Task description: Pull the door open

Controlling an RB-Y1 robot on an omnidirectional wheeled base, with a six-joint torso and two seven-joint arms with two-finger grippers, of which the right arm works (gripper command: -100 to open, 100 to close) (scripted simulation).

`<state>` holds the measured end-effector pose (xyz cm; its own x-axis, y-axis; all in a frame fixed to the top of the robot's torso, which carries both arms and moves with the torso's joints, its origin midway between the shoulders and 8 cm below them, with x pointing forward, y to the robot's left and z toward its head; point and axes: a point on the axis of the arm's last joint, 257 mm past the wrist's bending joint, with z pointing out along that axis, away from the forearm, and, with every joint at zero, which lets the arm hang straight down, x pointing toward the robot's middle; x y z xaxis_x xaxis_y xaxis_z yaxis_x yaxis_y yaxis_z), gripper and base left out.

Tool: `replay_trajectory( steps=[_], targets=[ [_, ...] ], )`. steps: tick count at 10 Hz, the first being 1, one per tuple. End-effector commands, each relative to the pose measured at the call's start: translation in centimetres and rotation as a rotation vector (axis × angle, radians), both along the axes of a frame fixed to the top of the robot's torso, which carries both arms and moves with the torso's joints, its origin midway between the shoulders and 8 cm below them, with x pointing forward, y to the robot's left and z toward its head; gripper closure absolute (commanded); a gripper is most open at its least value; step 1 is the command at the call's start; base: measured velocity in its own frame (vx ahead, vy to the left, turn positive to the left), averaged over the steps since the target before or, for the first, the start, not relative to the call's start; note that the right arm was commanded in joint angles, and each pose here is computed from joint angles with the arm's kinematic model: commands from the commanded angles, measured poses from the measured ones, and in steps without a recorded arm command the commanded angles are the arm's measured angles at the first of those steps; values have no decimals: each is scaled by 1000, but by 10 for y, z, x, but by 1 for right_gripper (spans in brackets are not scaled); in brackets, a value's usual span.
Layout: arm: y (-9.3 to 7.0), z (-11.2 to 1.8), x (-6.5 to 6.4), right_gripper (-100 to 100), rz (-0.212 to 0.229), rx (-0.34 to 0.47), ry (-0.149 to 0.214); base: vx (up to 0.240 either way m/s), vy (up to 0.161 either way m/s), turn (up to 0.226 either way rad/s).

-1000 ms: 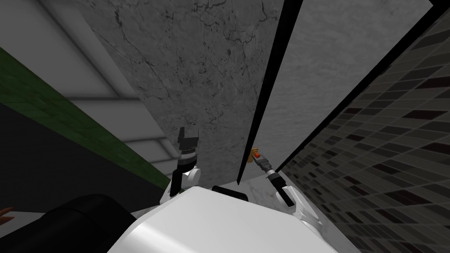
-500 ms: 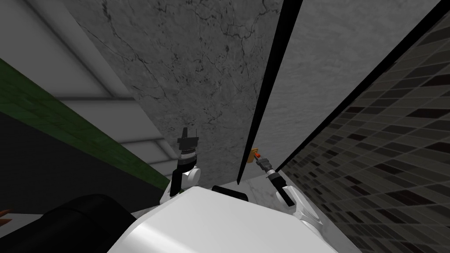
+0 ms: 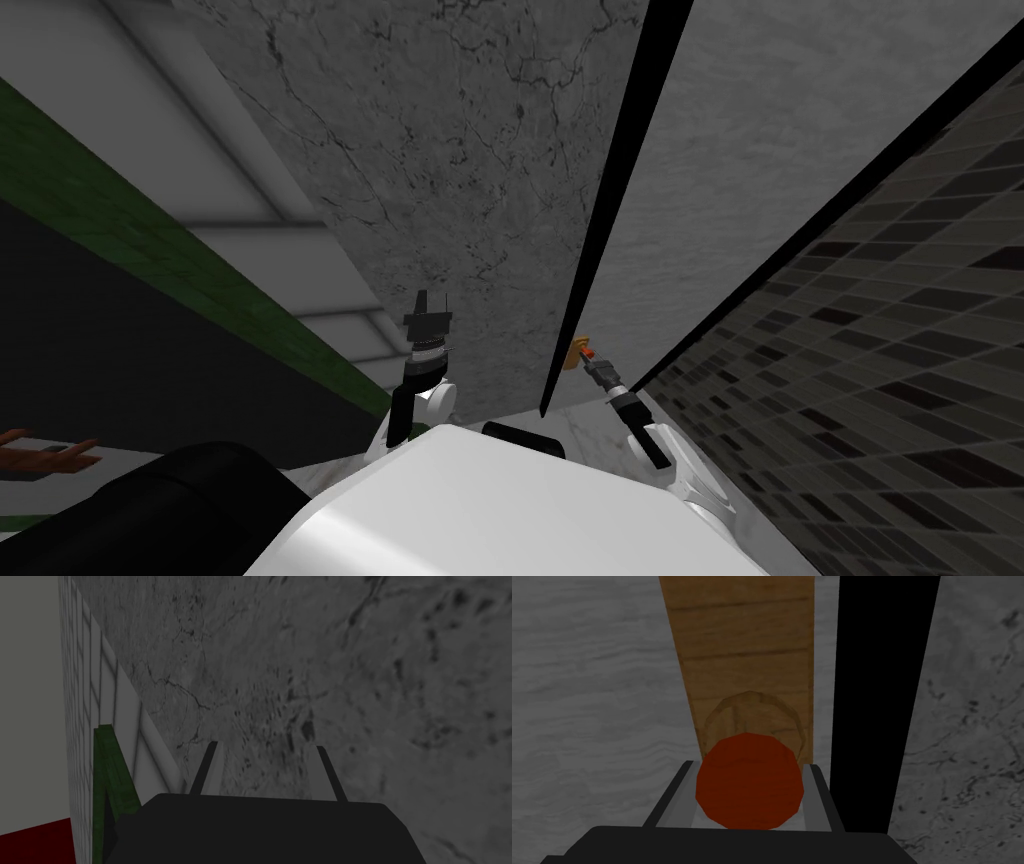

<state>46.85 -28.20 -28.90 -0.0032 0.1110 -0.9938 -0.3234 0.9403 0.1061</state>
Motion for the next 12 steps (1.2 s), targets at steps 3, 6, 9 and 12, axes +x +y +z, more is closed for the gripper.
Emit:
replay_trajectory(
  steps=[3,6,9,12],
  targets=[
    [-3,8,1,100,-13,130,9,-59,-33,85],
    [-8,16,3,100,-30,263,20,-71,-37,123],
    [-15,23,4,100,-47,420,33,-79,-61,140],
    [-21,29,5,100,-58,541,42,-85,-49,117]
  ],
)
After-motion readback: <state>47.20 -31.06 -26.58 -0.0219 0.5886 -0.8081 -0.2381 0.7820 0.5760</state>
